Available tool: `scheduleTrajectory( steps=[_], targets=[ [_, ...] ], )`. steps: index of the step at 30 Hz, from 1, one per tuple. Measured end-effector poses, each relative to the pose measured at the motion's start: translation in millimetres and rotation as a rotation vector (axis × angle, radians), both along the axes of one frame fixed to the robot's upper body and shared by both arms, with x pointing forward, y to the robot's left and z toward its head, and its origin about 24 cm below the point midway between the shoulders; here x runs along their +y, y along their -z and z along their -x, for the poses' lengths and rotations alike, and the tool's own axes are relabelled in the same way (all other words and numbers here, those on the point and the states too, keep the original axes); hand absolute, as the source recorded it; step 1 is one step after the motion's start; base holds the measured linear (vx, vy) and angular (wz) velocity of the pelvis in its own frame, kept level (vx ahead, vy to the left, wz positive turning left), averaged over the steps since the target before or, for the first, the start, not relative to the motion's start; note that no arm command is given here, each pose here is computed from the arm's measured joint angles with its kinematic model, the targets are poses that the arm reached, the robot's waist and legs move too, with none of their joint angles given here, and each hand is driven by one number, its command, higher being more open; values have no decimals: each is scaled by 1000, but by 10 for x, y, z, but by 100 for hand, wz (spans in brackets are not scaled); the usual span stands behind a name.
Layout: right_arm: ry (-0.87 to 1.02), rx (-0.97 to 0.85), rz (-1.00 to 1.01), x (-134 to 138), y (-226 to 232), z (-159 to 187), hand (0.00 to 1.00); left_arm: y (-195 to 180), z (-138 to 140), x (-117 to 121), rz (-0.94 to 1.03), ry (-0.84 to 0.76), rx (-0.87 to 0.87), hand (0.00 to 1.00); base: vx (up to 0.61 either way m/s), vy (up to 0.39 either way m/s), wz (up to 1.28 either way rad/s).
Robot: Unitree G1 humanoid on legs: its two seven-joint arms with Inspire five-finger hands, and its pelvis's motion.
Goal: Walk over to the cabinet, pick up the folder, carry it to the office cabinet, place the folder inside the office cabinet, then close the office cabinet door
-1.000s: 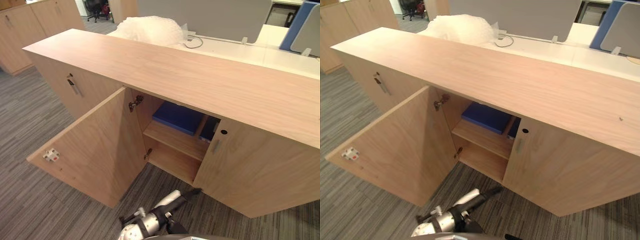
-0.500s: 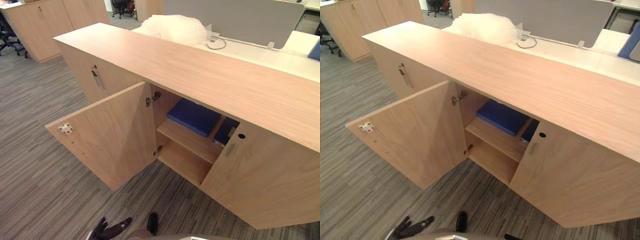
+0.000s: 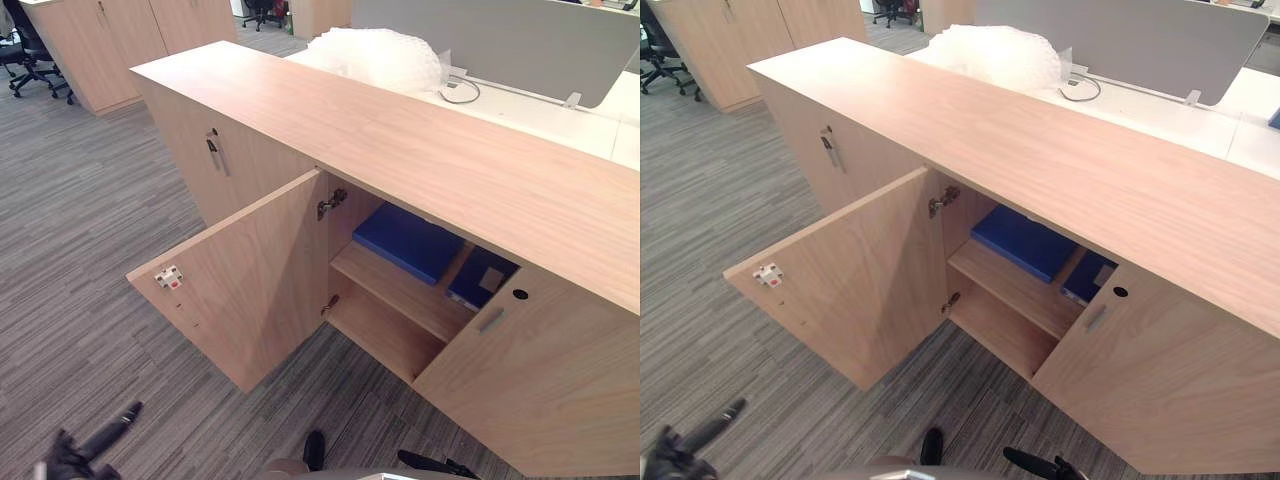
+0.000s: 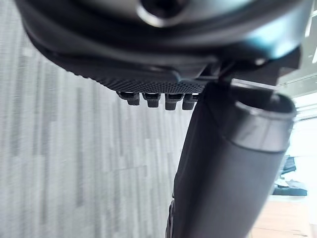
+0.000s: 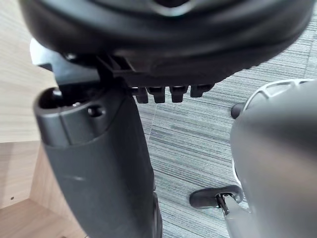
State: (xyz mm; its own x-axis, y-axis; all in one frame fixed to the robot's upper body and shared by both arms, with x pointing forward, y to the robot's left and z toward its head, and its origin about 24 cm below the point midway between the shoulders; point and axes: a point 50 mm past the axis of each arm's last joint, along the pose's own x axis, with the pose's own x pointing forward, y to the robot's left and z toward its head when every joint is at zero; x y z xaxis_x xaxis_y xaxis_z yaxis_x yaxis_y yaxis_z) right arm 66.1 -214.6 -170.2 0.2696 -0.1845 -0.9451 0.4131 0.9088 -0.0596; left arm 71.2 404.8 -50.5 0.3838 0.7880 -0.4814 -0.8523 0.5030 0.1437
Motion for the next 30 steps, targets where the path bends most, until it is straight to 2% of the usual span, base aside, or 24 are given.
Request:
scheduleTrajectory(
  steps=[2,8,11,16,19,23,26,30],
  targets=[
    [-19,-1,2,-15,-4,-8,100,-252,-116,221,-89,-6,-27,100,21,38,-15],
    [-94,8,11,-30,-9,-3,100,-674,-455,479,-232,43,-46,100,27,16,-11],
    [-117,5,16,-27,-12,9,100,-792,-636,510,-286,120,-2,100,26,3,-12],
    [-114,15,7,-27,-3,83,100,-1063,-1028,490,-442,359,126,100,9,3,-15],
    [-126,27,1,-31,3,147,100,-1153,-1237,449,-547,514,278,100,-7,-5,-16],
    [-141,46,-6,-19,13,217,100,-1129,-1423,320,-791,766,636,100,-4,-15,-16],
    [-156,44,-4,-10,13,209,100,-1006,-1458,235,-908,918,845,100,-8,-36,-16],
    [-172,39,-1,-3,13,203,100,-896,-1406,235,-915,979,949,100,-15,-37,-5]
  ],
)
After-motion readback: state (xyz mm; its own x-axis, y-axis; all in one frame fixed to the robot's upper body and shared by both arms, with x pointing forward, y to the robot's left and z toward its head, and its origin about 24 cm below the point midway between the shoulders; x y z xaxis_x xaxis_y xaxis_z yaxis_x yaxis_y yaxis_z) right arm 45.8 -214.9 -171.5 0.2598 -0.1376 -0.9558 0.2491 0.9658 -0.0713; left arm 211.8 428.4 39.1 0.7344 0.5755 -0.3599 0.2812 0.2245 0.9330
